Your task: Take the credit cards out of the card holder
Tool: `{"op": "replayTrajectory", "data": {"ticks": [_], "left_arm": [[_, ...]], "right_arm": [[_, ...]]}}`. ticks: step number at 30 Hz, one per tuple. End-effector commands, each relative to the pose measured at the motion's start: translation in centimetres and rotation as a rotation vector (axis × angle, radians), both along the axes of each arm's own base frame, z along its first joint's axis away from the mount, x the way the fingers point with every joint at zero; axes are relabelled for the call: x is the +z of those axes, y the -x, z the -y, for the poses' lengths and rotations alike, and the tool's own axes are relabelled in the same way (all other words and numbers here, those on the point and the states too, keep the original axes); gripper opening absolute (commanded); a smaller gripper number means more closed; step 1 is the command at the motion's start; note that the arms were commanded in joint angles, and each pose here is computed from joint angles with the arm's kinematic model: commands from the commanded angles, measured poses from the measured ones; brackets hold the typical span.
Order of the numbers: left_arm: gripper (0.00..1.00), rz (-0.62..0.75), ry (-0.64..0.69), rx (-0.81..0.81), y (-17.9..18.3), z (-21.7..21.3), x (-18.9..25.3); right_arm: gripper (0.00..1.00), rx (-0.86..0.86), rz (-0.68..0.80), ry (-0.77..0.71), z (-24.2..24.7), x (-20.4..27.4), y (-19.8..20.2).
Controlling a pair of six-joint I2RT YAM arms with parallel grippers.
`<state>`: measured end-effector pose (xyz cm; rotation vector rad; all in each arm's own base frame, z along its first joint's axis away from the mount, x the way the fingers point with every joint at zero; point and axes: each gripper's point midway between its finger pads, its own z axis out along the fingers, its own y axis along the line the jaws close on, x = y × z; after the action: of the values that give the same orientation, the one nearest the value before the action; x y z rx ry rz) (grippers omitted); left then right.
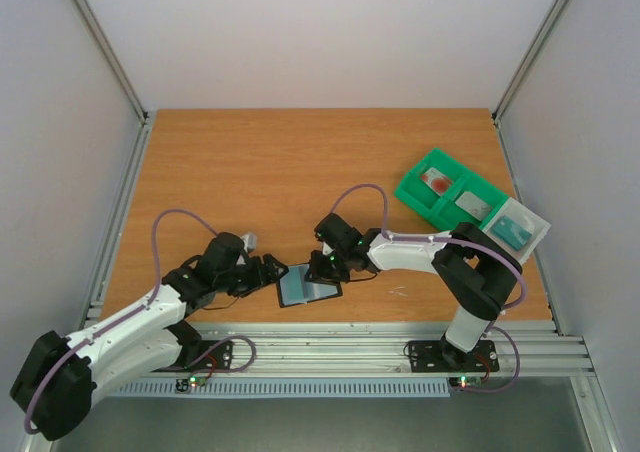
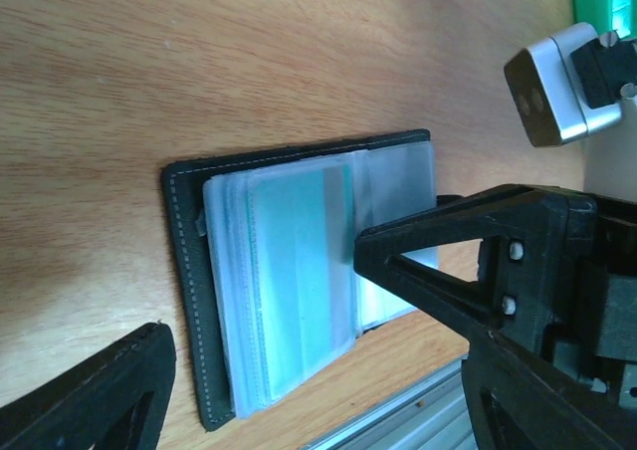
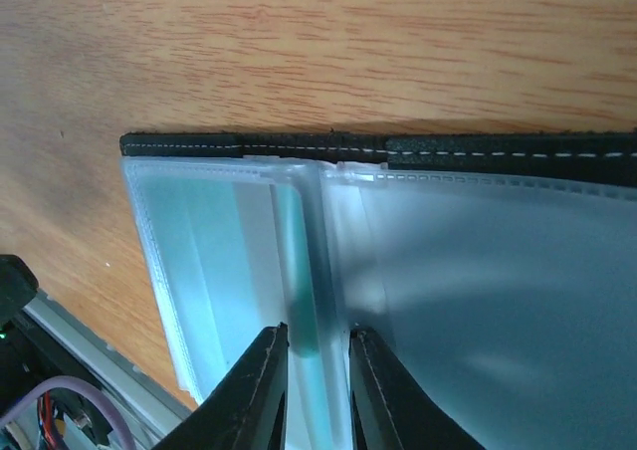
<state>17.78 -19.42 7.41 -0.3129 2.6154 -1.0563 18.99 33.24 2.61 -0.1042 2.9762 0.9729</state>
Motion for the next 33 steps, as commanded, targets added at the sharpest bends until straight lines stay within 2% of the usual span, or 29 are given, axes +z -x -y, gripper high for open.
{"op": "replayTrajectory", "data": {"ticks": [1,13,33], "left_arm": [[0.79,0.038,0.09,-0.023,-0.9,1.6,1.6],[0.76,0.01,0.141,-0.026,-1.3,2.7,0.7],[0.69,0.006,0.178,-0.025,-2.2,3.7,-0.5]], "right_arm": [[0.17,0.004,0.001,-0.011,-0.4,-0.4,0.2],[0.02,-0.002,-0.005,0.011,0.3,-1.4,0.6],[0.01,-0.004,-0.007,0.024,0.8,-1.9,0.8]]}}
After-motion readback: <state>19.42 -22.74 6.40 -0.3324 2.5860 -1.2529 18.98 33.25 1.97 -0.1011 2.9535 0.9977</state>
